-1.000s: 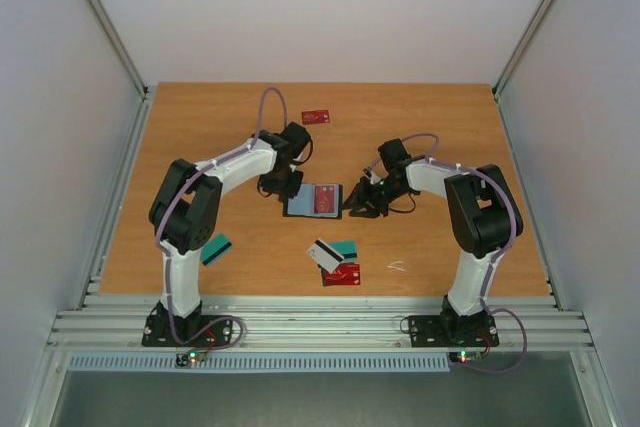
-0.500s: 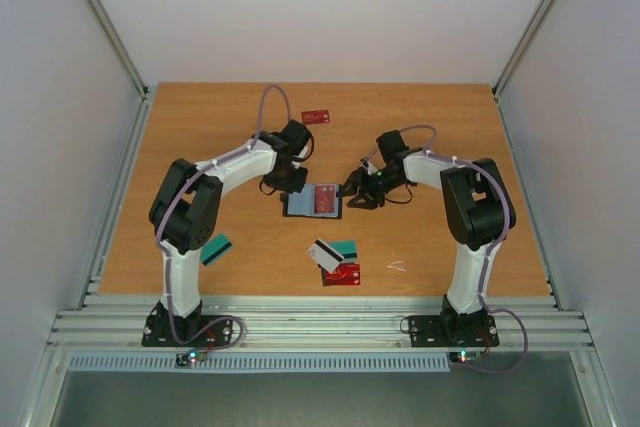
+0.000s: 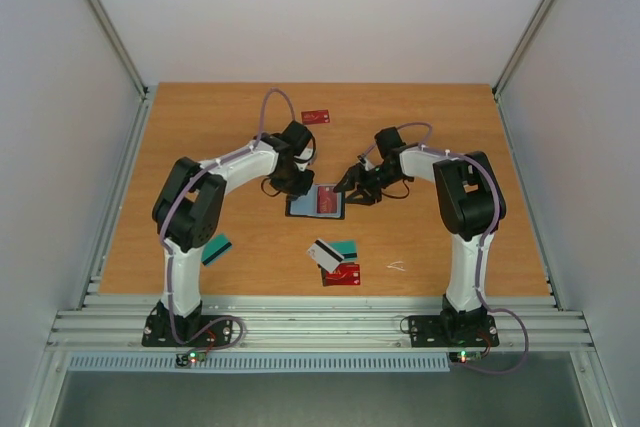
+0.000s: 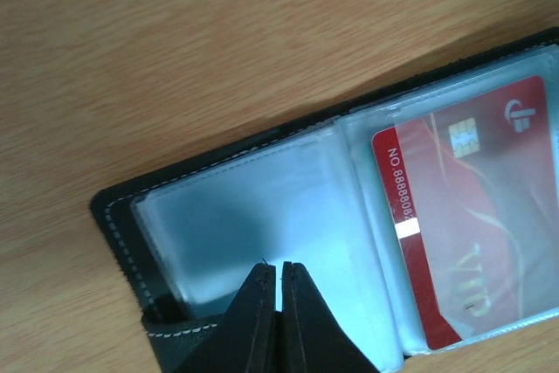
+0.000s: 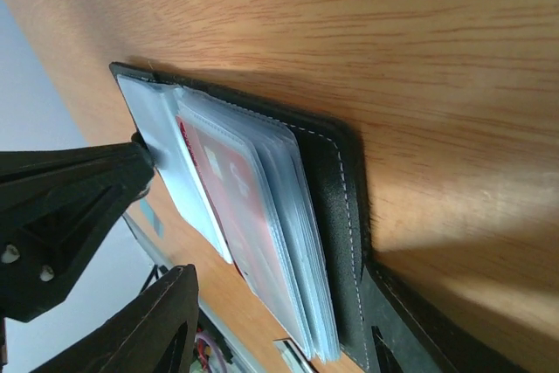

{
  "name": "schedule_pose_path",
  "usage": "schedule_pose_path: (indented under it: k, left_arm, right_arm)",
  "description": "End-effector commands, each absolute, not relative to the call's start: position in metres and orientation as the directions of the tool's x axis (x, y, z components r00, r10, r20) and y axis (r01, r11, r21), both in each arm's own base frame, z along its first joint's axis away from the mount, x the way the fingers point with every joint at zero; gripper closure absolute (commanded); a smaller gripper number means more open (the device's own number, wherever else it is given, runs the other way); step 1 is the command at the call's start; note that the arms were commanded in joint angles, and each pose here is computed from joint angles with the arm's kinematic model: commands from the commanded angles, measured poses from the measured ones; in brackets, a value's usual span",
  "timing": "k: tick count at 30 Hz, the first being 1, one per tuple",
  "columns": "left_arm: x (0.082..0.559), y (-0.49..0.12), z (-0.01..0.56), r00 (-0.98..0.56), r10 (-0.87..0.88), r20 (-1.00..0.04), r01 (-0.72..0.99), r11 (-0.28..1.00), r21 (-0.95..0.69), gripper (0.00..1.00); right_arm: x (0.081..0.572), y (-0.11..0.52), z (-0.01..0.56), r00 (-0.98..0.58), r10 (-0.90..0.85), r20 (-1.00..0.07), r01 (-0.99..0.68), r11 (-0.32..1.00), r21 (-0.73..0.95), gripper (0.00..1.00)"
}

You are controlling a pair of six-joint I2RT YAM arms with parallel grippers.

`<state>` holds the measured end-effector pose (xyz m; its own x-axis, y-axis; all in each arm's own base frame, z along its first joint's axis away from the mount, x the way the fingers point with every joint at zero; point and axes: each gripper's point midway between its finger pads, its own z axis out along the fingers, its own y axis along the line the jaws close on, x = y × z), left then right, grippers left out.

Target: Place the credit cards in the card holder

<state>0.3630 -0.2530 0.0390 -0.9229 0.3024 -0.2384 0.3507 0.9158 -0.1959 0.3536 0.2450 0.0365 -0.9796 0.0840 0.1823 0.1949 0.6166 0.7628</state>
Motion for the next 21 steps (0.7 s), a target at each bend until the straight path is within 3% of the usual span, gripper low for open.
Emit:
schedule_pose_path:
  k: [1, 21]
  left_arm:
    - [0.363, -0.277, 0.032, -0.915, 0.321, -0.244, 0.386, 0.870, -0.305, 0.96]
    - [0.336, -0.306, 0.036, -0.933, 0.306, -0.191, 0.361, 0.788, -0.499, 0.97]
  right_arm:
    - [0.347, 0.250, 0.033, -0.977, 0.054, 0.204, 0.197, 0.585, 0.787, 0.47]
    - [0.346, 0.269, 0.092, -0.984, 0.024, 0.177, 0.173, 0.362, 0.916, 0.52]
